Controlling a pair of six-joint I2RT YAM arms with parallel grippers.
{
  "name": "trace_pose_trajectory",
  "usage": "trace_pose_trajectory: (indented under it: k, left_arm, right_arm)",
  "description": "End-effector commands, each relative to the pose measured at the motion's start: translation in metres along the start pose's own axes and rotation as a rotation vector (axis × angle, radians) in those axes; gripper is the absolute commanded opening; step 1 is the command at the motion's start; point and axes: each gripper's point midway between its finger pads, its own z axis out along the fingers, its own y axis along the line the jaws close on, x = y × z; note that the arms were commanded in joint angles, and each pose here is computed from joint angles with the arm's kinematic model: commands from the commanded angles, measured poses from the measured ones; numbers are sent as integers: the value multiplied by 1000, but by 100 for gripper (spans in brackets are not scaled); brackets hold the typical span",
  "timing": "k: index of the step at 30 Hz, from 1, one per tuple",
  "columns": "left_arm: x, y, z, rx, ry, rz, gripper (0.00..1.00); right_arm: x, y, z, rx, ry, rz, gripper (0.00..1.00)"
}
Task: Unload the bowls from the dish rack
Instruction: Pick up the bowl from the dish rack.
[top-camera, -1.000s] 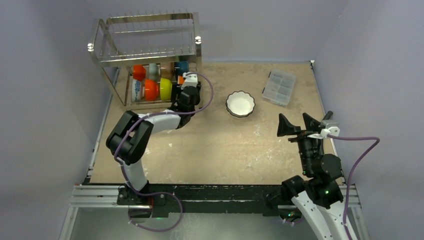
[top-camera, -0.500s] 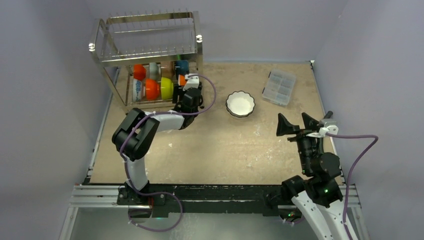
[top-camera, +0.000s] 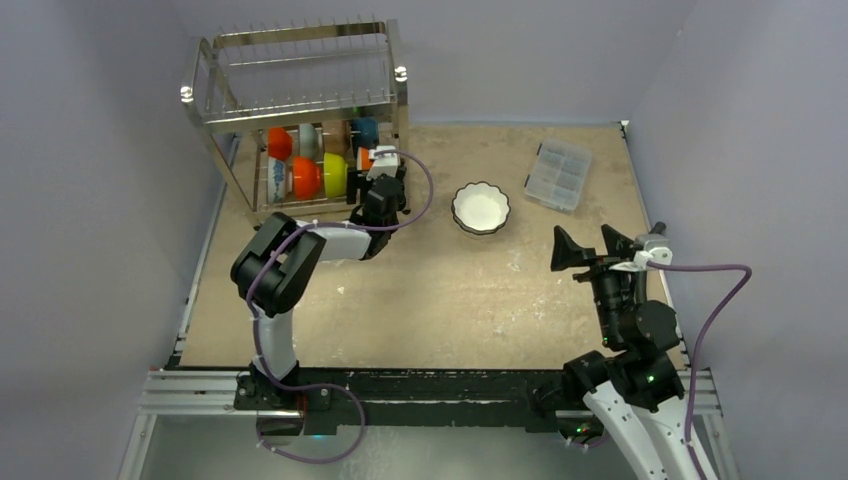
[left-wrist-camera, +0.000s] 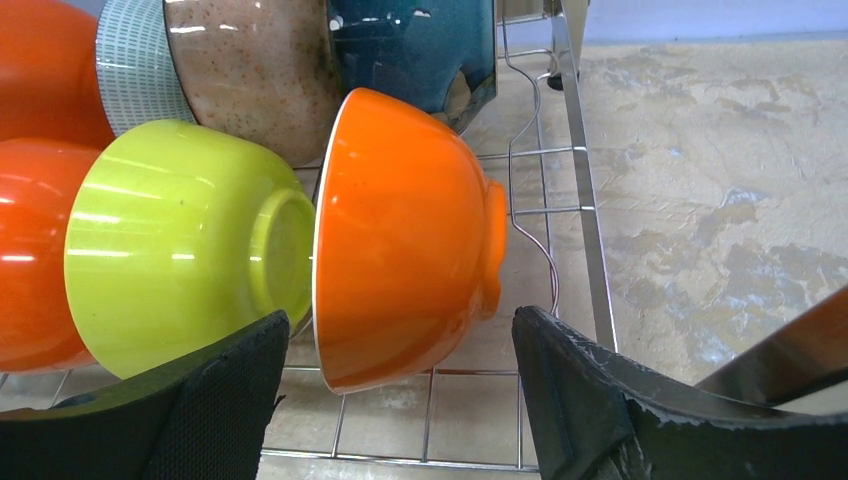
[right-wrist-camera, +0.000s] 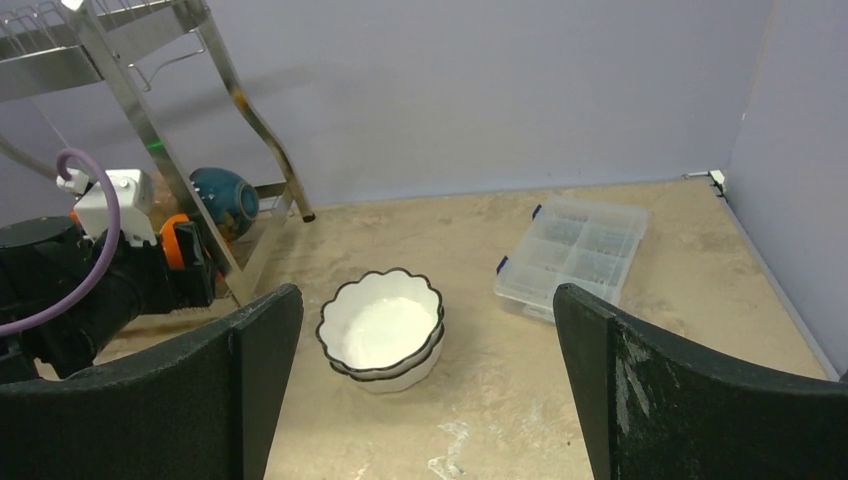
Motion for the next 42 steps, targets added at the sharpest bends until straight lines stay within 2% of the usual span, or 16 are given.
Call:
trace_pose_trajectory:
  k: [1,9,19,27,36,42]
  left_arm:
    - [-31,-4,4,-10,-105,-84,80]
    - [-33,1,10,-22,-107,-91,67]
    - [-29,3,22,-37,-70,-74,67]
    - [-17,-6,30,-15,-40,-54,78]
    - [-12,-1,32,-4,-26,-77,74]
    - [-20,6,32,29,-29,-152,70]
  right_arm:
    - [-7,1,4,0,-27,-5,99]
    - [-6,1,5,1,-21,-9,99]
    - [-6,1,5,1,-22,-9,99]
    - [-6,1,5,1,-21,-9,98]
    - [-6,2,5,-1,-20,-9,99]
    - [-6,2,4,-1,-23,-9,99]
